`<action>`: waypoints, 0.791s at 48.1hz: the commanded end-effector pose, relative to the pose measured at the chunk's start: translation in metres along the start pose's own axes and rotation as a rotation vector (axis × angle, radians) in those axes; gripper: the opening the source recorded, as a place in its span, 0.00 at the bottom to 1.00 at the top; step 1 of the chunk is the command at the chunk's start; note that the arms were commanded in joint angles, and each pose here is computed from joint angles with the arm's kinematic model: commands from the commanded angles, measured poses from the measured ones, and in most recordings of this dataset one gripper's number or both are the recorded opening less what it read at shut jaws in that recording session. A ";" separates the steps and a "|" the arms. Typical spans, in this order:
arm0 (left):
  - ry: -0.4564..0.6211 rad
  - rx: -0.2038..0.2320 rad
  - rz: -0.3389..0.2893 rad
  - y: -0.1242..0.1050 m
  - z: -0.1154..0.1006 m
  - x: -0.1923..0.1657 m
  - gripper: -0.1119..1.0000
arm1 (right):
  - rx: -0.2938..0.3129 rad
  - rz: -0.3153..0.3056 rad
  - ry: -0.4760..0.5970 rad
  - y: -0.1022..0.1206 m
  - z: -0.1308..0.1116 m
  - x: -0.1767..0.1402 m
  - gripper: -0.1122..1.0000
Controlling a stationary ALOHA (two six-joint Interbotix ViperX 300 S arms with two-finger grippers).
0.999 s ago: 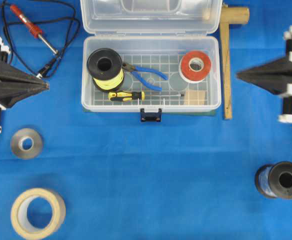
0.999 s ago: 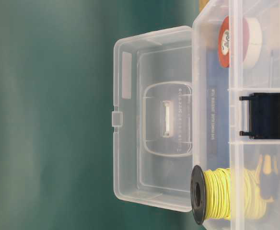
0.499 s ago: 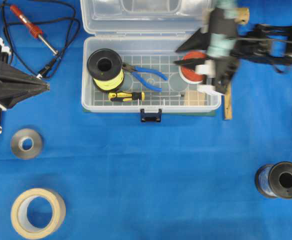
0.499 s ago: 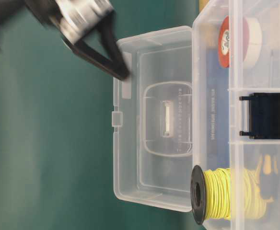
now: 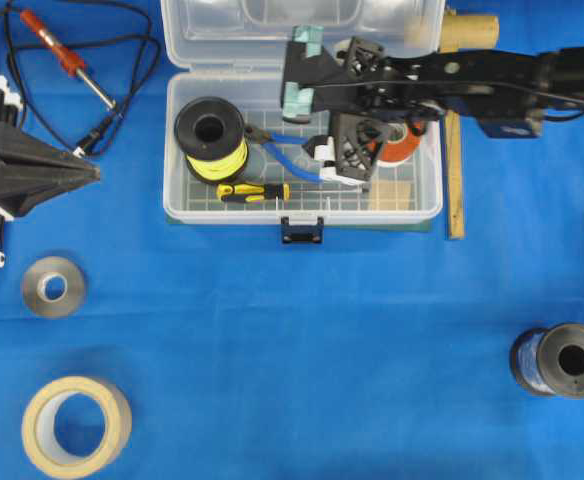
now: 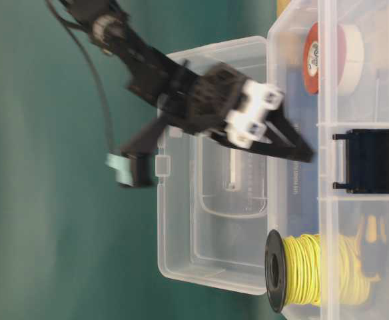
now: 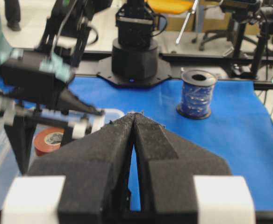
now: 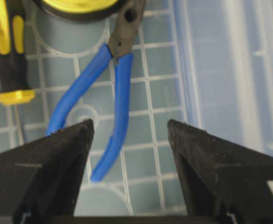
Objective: Pick the nipper from the toolbox among several items.
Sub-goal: 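Move the right gripper into the toolbox and close on the blue pliers handle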
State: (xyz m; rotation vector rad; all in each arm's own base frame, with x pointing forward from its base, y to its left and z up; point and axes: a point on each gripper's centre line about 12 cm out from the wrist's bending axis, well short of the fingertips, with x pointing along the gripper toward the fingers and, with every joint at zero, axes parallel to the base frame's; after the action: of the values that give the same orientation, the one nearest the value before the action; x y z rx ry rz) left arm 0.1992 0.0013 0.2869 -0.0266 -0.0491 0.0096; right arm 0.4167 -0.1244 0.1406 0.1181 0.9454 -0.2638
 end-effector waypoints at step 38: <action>-0.008 -0.006 0.001 0.000 0.004 0.002 0.10 | -0.012 -0.001 -0.086 0.000 0.017 -0.013 0.21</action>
State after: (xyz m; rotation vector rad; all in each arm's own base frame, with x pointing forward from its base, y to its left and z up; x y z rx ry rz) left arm 0.1989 0.0013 0.2868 -0.0281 -0.0476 0.0095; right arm 0.4222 -0.1281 0.1210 0.1031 0.9552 -0.2577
